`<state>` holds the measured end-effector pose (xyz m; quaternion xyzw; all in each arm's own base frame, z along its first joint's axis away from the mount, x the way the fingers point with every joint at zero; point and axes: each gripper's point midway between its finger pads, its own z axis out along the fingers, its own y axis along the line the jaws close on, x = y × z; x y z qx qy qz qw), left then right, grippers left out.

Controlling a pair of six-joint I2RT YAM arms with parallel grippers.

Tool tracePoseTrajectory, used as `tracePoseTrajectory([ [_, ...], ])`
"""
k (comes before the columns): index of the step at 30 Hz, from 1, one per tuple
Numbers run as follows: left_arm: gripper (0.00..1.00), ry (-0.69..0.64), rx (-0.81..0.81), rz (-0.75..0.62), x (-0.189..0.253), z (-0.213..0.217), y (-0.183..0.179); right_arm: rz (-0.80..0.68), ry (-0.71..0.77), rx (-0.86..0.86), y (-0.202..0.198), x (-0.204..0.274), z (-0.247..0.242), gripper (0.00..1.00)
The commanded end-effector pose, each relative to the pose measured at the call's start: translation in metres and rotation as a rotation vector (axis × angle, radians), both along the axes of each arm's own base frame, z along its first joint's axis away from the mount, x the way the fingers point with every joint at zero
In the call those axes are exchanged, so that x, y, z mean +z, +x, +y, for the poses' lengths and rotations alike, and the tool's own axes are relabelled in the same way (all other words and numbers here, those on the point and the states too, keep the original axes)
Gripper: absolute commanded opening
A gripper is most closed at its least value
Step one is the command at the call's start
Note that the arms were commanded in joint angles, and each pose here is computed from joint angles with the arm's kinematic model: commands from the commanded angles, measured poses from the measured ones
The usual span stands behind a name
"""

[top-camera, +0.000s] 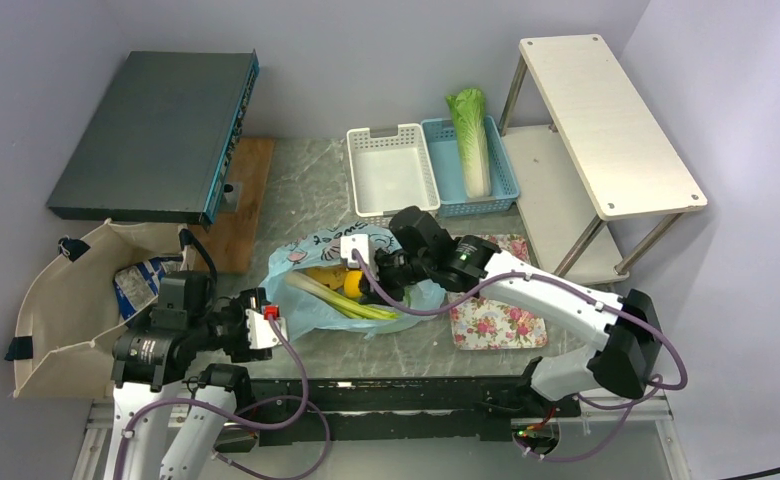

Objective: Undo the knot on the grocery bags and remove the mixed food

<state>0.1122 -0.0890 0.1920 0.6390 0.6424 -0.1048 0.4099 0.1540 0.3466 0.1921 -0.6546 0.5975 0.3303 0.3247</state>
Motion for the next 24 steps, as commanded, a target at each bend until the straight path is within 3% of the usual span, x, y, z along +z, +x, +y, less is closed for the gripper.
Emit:
tracePoseTrajectory([
  [1, 0.71, -0.042, -0.014, -0.031, 0.015, -0.007, 0.002, -0.044, 0.093, -0.125, 0.033, 0.017, 0.028, 0.37],
  [10, 0.71, -0.065, 0.031, -0.049, 0.019, -0.007, 0.012, -0.069, -0.113, -0.181, 0.063, -0.081, 0.025, 0.34],
  [21, 0.73, -0.073, 0.048, -0.034, 0.016, -0.007, 0.017, -0.007, -0.249, -0.16, 0.047, -0.143, 0.017, 0.66],
  [24, 0.74, -0.07, 0.05, -0.033, 0.014, -0.006, 0.018, 0.002, -0.246, -0.154, 0.041, -0.145, 0.018, 0.7],
])
